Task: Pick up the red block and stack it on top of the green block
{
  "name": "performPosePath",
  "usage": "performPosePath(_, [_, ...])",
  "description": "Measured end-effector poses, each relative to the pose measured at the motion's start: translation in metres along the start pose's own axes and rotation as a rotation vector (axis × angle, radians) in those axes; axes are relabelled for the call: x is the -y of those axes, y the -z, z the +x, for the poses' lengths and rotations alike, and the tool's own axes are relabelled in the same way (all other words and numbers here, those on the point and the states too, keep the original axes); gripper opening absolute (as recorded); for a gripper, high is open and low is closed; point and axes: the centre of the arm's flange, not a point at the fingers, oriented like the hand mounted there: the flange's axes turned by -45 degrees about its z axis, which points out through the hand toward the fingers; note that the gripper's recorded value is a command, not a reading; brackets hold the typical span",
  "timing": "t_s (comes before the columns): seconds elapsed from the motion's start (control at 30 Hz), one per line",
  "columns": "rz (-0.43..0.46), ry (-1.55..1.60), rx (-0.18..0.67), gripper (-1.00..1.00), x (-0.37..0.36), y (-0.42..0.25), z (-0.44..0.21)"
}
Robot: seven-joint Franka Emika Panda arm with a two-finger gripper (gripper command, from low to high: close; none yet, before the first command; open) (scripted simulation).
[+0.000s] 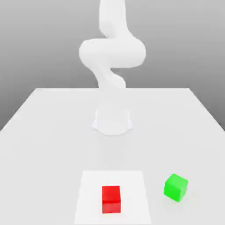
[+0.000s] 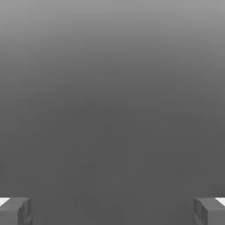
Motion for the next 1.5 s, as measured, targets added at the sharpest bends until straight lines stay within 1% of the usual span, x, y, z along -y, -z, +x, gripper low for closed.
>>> performPosePath(0.17, [0.004, 0.01, 0.16, 0.0, -0.001, -0.109, -0.022])
performPosePath(0.33, [0.006, 0.021, 0.315, 0.0, -0.002, -0.205, -0.065])
performPosePath(0.57, [0.009, 0.036, 0.532, 0.0, -0.004, -0.316, -0.155])
performPosePath(0.73, [0.009, 0.048, 0.687, 0.0, -0.006, -0.374, -0.237])
performPosePath(0.77, [0.009, 0.049, 0.704, 0.0, -0.006, -0.384, -0.249])
performPosePath(0.93, [0.01, 0.05, 0.721, 0.0, -0.007, -0.429, -0.293])
performPosePath(0.97, [0.01, 0.05, 0.722, -1.0, -0.007, -0.433, -0.298])
performPosePath(1.2, [0.009, 0.05, 0.722, -1.0, -0.007, -0.432, -0.297])
performPosePath(1.37, [0.01, 0.05, 0.722, -1.0, -0.006, -0.393, -0.263])
performPosePath(1.5, [0.019, 0.046, 0.723, -1.0, 0.053, -0.373, -0.255])
